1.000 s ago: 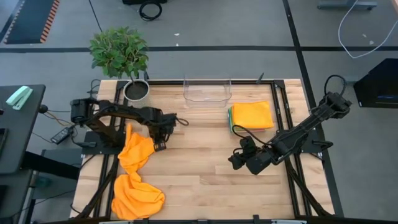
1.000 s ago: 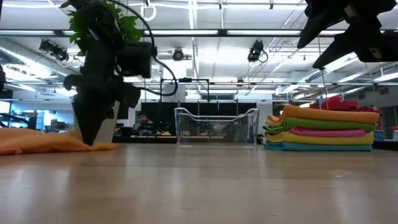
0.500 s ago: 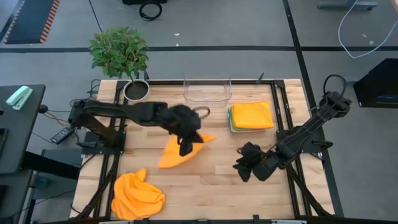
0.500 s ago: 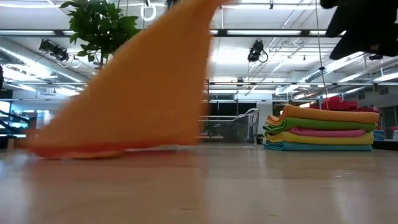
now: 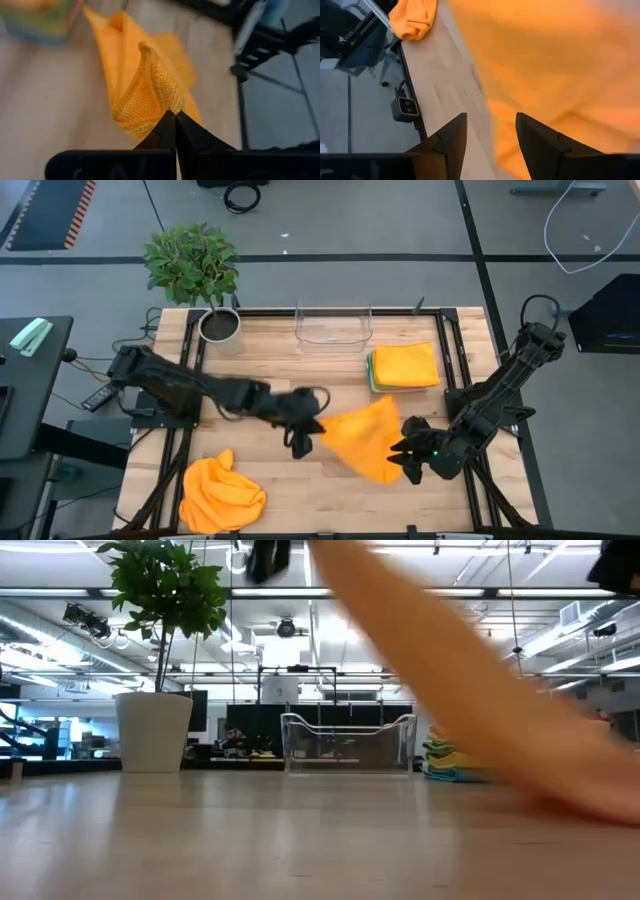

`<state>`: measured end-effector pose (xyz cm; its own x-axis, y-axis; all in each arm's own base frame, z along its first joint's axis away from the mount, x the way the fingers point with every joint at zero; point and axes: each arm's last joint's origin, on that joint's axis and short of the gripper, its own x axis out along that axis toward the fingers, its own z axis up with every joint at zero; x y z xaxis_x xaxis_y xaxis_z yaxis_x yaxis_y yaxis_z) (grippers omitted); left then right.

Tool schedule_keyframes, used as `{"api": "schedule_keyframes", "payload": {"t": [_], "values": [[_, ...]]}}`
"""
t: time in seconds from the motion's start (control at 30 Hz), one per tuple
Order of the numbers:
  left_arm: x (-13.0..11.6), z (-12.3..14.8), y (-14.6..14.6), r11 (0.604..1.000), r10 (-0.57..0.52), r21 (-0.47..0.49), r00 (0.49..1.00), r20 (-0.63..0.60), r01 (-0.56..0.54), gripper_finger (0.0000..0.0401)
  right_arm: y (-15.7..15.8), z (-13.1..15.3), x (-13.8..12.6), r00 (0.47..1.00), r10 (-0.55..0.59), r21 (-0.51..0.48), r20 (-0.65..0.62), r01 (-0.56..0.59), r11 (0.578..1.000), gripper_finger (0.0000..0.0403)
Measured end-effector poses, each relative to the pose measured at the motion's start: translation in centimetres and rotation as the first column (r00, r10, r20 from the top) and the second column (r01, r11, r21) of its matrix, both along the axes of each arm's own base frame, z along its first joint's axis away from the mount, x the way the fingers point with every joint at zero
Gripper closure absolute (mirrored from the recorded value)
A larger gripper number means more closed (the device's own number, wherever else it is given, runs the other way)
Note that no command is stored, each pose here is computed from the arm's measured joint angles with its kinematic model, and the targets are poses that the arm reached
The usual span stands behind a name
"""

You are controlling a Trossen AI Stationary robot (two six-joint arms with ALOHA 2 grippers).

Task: Fold microfiber towels
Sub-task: Fold the top orange towel

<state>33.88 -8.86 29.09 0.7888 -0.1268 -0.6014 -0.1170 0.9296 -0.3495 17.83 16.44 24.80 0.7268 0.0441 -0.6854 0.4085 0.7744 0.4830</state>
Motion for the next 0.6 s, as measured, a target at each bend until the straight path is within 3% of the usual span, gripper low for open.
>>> {"api": "schedule_keyframes", "payload": {"t": [0.1, 0.2, 0.33, 0.47, 0.6], "values": [[-1.2, -6.6, -0.9, 0.987, 0.071, -0.149, 0.997, 0.024, -0.066, 0.0398, -0.1, -0.5, -0.1, 0.997, -0.064, 0.012, -0.032, 0.065, 0.998, 0.0227], [-3.6, -11.9, -1.0, 0.948, 0.145, -0.293, 0.989, 0.038, -0.128, 0.0399, -1.1, -1.5, 0.3, 0.978, -0.185, -0.011, -0.098, 0.185, 0.983, 0.0232], [-6.3, -14.5, -1.2, 0.913, 0.226, -0.368, 0.970, 0.087, -0.179, 0.0394, -3.8, -3.0, 2.2, 0.916, -0.340, -0.075, -0.212, 0.332, 0.940, 0.0241], [-7.9, -16.1, -1.6, 0.917, 0.160, -0.371, 0.987, 0.008, -0.145, 0.0355, -6.9, -3.9, 5.0, 0.883, -0.392, -0.084, -0.257, 0.383, 0.920, 0.0246], [-8.4, -16.5, -1.9, 0.922, 0.098, -0.374, 0.995, -0.038, -0.105, 0.0298, -9.6, -5.8, 6.5, 0.807, -0.457, -0.124, -0.375, 0.445, 0.887, 0.0247]]}}
